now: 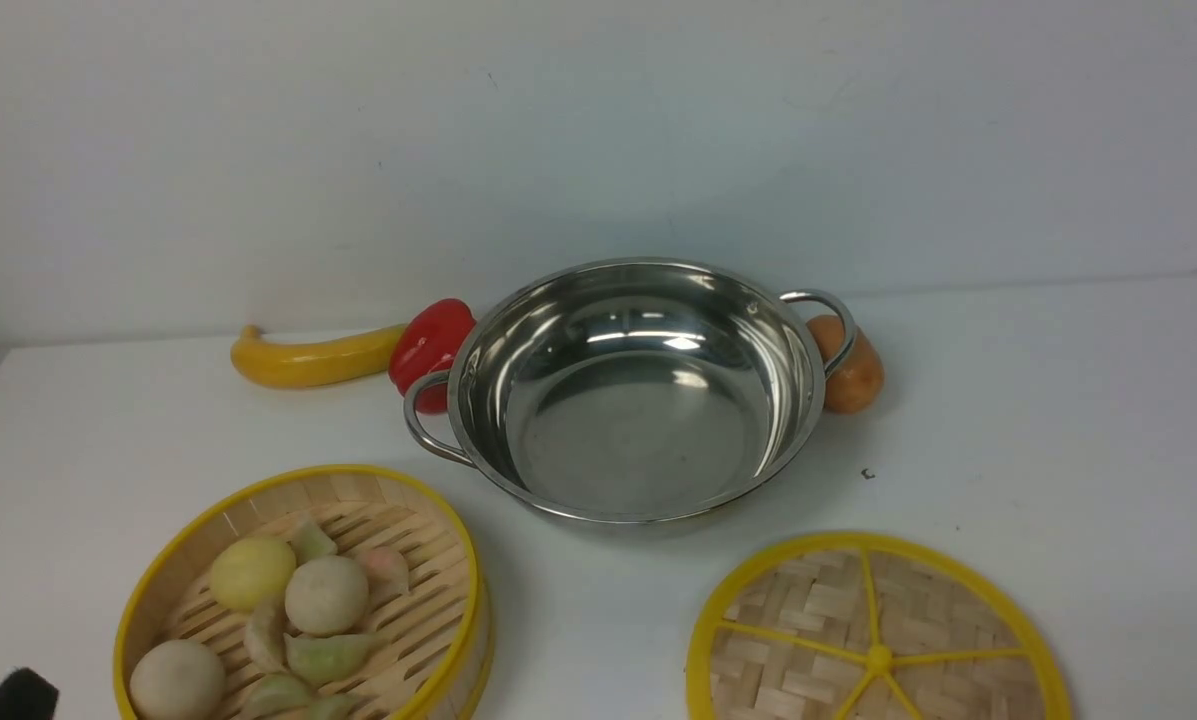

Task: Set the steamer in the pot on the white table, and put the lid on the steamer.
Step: 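Grasp the rim of the steamer basket holding the buns with the left gripper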

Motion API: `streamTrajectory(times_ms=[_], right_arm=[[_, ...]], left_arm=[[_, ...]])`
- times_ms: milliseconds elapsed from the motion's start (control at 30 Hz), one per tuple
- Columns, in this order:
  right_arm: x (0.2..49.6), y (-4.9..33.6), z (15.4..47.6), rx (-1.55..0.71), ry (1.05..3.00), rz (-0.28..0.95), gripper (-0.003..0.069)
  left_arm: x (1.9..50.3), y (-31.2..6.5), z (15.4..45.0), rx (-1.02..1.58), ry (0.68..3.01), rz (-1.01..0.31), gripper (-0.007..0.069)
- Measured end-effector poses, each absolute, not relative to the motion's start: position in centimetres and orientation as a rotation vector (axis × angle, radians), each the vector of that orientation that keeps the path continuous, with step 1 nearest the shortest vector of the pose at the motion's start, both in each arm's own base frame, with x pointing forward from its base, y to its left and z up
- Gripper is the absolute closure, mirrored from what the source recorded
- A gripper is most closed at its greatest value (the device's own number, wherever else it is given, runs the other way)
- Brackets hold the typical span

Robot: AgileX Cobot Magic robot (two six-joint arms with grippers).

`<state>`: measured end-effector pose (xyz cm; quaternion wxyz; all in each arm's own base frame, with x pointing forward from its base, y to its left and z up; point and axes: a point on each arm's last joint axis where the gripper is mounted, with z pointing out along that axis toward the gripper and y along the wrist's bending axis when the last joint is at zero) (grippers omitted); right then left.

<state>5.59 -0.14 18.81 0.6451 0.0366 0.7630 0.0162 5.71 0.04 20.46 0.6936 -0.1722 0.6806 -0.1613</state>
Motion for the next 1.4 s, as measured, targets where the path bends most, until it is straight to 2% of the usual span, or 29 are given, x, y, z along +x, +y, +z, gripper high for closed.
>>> streamTrajectory(times_ms=[167,300,467,633,733,767,800,900,1033,1167,1400], right_arm=[[5.6,-0.1,18.8,0.083,1.737,0.037,0.041],[5.6,-0.1,18.8,0.083,1.737,0.037,0.041],[5.6,-0.1,18.8,0.083,1.737,0.037,0.041],[5.6,-0.1,18.8,0.083,1.737,0.037,0.041],[5.6,-0.1,18.8,0.083,1.737,0.037,0.041],[5.6,-0.1,18.8,0.083,1.737,0.037,0.041],[5.6,-0.1,18.8,0.083,1.737,0.037,0.041],[5.6,-0.1,18.8,0.083,1.737,0.037,0.041],[5.6,-0.1,18.8,0.083,1.737,0.037,0.041],[5.6,-0.1,18.8,0.083,1.737,0.037,0.041],[5.6,-0.1,18.8,0.083,1.737,0.037,0.041]], left_arm=[[5.7,0.3,21.2,-0.516,1.408,-0.489,0.0384],[5.4,-0.4,21.8,-0.492,1.505,-0.532,0.0384],[4.5,-1.8,26.2,-0.294,1.728,-0.507,0.0384],[5.7,-3.0,30.3,0.017,2.133,-0.452,0.0384],[7.0,-3.3,32.0,0.173,2.268,-0.438,0.0384],[8.1,-3.4,33.2,0.3,2.354,-0.435,0.0384],[8.3,-3.5,33.1,0.301,2.372,-0.441,0.0384],[12.7,-3.3,34.6,0.465,2.464,-0.42,0.0384],[17.7,-2.8,33.7,0.482,2.593,-0.422,0.0384],[22.0,-3.2,30.4,0.53,2.763,-0.453,0.0384],[24.0,-6.5,26.7,0.566,2.953,-0.499,0.0384]])
